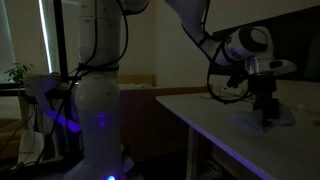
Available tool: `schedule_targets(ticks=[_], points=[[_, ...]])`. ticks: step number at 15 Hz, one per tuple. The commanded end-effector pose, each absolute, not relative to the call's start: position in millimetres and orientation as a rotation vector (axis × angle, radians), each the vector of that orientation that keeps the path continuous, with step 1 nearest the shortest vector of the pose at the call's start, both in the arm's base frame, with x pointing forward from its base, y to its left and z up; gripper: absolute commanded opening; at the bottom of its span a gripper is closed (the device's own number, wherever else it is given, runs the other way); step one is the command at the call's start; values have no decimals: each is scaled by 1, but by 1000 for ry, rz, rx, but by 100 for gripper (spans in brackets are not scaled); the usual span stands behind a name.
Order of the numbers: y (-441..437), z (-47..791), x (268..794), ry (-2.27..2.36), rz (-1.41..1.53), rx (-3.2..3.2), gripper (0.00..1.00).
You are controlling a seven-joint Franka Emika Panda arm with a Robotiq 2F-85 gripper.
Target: Wipe the table using the blue cloth
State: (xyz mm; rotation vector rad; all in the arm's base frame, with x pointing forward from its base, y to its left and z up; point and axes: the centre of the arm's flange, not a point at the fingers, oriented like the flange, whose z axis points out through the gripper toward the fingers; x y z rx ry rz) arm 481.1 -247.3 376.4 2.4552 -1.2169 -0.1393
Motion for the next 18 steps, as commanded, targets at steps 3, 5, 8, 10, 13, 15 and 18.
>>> schedule_targets(ticks=[3, 5, 8, 10, 13, 15, 18], points=[[-306, 355, 453, -1198, -253, 2465, 2], [-309, 345, 445, -1177, -283, 2464, 2], [-296, 324, 438, -1134, -337, 2474, 2], [-280, 311, 435, -1096, -374, 2482, 2], [-245, 301, 439, -1022, -396, 2507, 2], [-215, 301, 447, -967, -382, 2534, 2], [-169, 305, 465, -864, -345, 2581, 2]])
